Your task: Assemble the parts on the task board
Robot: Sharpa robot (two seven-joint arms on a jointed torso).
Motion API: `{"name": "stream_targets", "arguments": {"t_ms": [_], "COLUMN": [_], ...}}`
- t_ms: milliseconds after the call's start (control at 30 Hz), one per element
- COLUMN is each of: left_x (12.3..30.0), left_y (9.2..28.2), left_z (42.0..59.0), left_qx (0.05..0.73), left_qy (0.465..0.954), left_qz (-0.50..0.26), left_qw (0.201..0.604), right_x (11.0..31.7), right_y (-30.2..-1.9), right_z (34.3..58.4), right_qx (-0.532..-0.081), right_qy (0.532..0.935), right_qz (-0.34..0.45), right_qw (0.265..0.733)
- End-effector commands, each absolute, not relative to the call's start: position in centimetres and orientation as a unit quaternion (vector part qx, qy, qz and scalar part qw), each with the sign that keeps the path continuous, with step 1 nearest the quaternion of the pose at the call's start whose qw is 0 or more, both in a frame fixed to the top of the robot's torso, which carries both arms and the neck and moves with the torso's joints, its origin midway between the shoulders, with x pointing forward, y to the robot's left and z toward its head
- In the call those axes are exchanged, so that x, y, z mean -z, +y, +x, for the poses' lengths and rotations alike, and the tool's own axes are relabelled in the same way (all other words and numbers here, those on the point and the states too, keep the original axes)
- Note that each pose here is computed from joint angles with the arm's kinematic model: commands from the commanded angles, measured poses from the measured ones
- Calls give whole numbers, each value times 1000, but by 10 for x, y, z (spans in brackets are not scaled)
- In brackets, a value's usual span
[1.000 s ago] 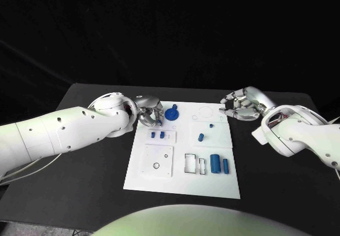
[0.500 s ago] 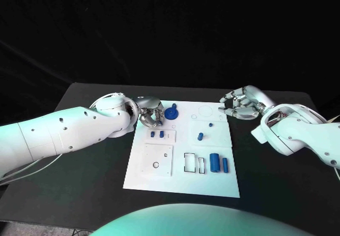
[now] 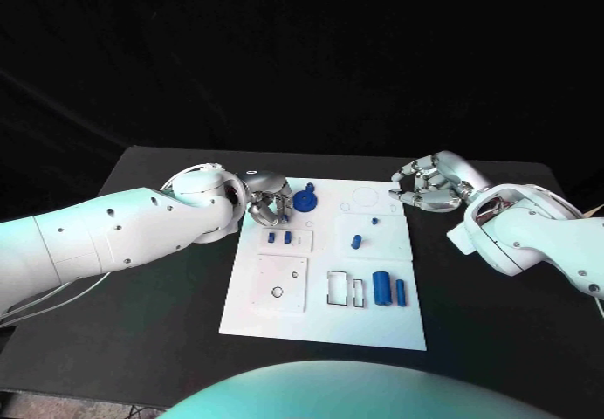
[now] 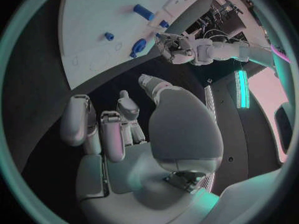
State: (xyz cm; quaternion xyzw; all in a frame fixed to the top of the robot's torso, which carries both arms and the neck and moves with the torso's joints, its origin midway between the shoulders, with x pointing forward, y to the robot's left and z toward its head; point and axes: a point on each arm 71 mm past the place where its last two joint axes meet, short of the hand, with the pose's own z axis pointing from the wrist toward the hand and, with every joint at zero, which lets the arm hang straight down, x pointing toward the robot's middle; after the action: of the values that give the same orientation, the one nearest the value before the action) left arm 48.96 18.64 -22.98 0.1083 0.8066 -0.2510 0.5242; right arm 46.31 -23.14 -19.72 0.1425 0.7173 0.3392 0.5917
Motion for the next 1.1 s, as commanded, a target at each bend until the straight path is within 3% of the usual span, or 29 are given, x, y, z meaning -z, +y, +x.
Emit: {"name": "stream_targets", "arguments": {"t_ms": [33, 1100], "left_x": [233, 236], "left_y": [187, 185], "left_z": [489, 489], "left_qx": [240, 248], "left_qy": [813, 809], "left_qz": [114, 115], "left_qw": [517, 520], "right_x": [197, 197], "right_y": [-230, -231], "right_z": [463, 463], "right_qx": [-342, -341], "right_qy": [716, 717], "right_qz": [137, 137], "right_qw": [593, 593]}}
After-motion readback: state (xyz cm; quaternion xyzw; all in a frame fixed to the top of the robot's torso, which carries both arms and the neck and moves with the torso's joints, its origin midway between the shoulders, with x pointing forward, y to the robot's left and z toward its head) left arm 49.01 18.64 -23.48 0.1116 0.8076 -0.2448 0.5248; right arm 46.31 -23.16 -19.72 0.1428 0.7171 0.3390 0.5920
